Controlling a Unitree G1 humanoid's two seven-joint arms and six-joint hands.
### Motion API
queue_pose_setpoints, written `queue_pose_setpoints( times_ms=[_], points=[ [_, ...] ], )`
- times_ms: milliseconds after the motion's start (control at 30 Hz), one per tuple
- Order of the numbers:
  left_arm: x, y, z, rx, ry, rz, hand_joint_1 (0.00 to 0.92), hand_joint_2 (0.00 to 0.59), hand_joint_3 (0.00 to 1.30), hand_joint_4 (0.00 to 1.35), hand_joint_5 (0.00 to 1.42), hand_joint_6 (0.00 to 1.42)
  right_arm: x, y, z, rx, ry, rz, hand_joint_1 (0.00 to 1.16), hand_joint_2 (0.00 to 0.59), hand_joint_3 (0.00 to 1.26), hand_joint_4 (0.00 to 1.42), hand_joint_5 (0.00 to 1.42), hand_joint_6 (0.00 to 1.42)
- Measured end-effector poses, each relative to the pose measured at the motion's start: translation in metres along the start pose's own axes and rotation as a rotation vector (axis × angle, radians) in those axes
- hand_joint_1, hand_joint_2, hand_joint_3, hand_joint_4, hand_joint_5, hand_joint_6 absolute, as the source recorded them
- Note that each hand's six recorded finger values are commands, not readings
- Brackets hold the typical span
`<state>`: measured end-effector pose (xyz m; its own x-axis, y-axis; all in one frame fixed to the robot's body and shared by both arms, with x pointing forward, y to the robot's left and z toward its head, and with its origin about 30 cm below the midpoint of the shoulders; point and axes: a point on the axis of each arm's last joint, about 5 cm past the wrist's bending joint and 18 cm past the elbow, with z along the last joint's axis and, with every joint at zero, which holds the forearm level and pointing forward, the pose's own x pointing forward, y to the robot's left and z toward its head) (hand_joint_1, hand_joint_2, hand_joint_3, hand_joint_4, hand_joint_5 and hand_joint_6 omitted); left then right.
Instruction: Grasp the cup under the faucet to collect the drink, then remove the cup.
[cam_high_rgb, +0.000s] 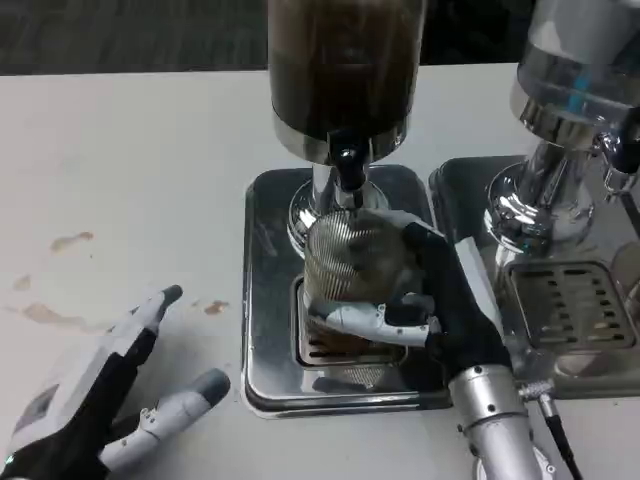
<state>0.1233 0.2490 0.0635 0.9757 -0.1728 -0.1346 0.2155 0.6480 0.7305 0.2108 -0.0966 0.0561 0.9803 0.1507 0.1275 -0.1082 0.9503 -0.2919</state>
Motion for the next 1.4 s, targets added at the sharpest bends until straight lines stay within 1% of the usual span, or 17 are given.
queue_pose_setpoints(
  times_ms=[100, 167, 200, 300, 333, 433, 500, 700, 767, 833, 1000, 1100, 1233, 1333, 1400],
  points=[
    [0.0, 0.0, 0.0006, 0.001, -0.004, 0.001, 0.0, 0.109, 0.0, 0.0, 0.0, 0.0, 0.001, -0.0028, 0.0044, -0.033, -0.034, 0.006, 1.08, 0.153, 0.71, 0.73, 0.83, 1.08],
    [0.001, 0.0, 0.001, 0.0, -0.006, -0.001, 0.0, 0.109, 0.0, 0.0, 0.0, 0.0, 0.001, -0.0045, 0.0066, -0.05, -0.049, 0.007, 1.07, 0.153, 0.71, 0.73, 0.83, 1.1],
    [0.001, 0.0, 0.0011, 0.0, -0.007, -0.002, 0.0, 0.109, 0.0, 0.0, 0.0, 0.0, 0.001, -0.0049, 0.0069, -0.052, -0.05, 0.006, 1.07, 0.153, 0.71, 0.73, 0.83, 1.1],
    [0.003, -0.001, 0.0028, 0.002, -0.018, -0.009, 0.0, 0.109, 0.0, 0.0, 0.0, 0.0, -0.002, -0.0049, 0.0052, -0.065, -0.031, 0.014, 1.07, 0.145, 0.71, 0.75, 0.84, 1.11],
    [0.004, -0.002, 0.0042, 0.006, -0.027, -0.013, 0.0, 0.109, 0.0, 0.0, 0.0, 0.0, -0.003, -0.0054, 0.0051, -0.075, -0.029, 0.017, 1.06, 0.144, 0.72, 0.75, 0.84, 1.12],
    [0.006, -0.002, 0.0076, 0.019, -0.047, -0.017, 0.0, 0.109, 0.0, 0.0, 0.0, 0.0, -0.003, -0.0075, 0.0071, -0.097, -0.038, 0.022, 1.06, 0.143, 0.73, 0.75, 0.84, 1.13],
    [0.007, -0.002, 0.0087, 0.03, -0.054, -0.021, 0.0, 0.109, 0.0, 0.0, 0.0, 0.0, -0.004, -0.0098, 0.0068, -0.113, -0.039, 0.032, 1.06, 0.143, 0.73, 0.76, 0.85, 1.14],
    [0.008, 0.0, 0.0089, 0.053, -0.058, -0.028, 0.0, 0.106, 0.0, 0.0, 0.0, 0.0, -0.01, -0.0134, 0.0047, -0.131, -0.028, 0.038, 1.05, 0.142, 0.74, 0.78, 0.86, 1.15],
    [0.009, 0.001, 0.01, 0.059, -0.063, -0.027, 0.0, 0.106, 0.0, 0.0, 0.0, 0.0, -0.013, -0.0141, 0.004, -0.133, -0.021, 0.038, 1.05, 0.141, 0.74, 0.78, 0.87, 1.17],
    [0.009, 0.002, 0.0117, 0.069, -0.072, -0.027, 0.0, 0.106, 0.0, 0.0, 0.0, 0.0, -0.016, -0.0155, 0.0046, -0.135, -0.022, 0.035, 1.05, 0.141, 0.75, 0.79, 0.88, 1.17],
    [0.011, 0.003, 0.0152, 0.125, -0.082, -0.04, 0.0, 0.105, 0.0, 0.0, 0.0, 0.0, -0.022, -0.0201, 0.0055, -0.144, -0.027, 0.042, 1.04, 0.14, 0.76, 0.81, 0.89, 1.19],
    [0.011, 0.007, 0.0201, 0.191, -0.089, -0.037, 0.0, 0.106, 0.0, 0.0, 0.0, 0.0, -0.027, -0.0232, 0.0097, -0.145, -0.047, 0.029, 1.04, 0.139, 0.77, 0.82, 0.9, 1.21],
    [0.008, 0.008, 0.0258, 0.246, -0.102, -0.019, 0.0, 0.111, 0.0, 0.0, 0.0, 0.0, -0.031, -0.0255, 0.0132, -0.145, -0.061, 0.027, 1.04, 0.139, 0.77, 0.82, 0.9, 1.21],
    [0.002, 0.005, 0.0275, 0.305, -0.097, -0.009, 0.0, 0.114, 0.0, 0.0, 0.0, 0.0, -0.035, -0.0271, 0.0136, -0.141, -0.056, 0.031, 1.03, 0.139, 0.77, 0.82, 0.91, 1.22],
    [-0.002, 0.004, 0.027, 0.321, -0.088, -0.019, 0.0, 0.114, 0.0, 0.0, 0.0, 0.0, -0.037, -0.0276, 0.014, -0.138, -0.054, 0.035, 1.03, 0.139, 0.77, 0.83, 0.93, 1.24]
  ],
)
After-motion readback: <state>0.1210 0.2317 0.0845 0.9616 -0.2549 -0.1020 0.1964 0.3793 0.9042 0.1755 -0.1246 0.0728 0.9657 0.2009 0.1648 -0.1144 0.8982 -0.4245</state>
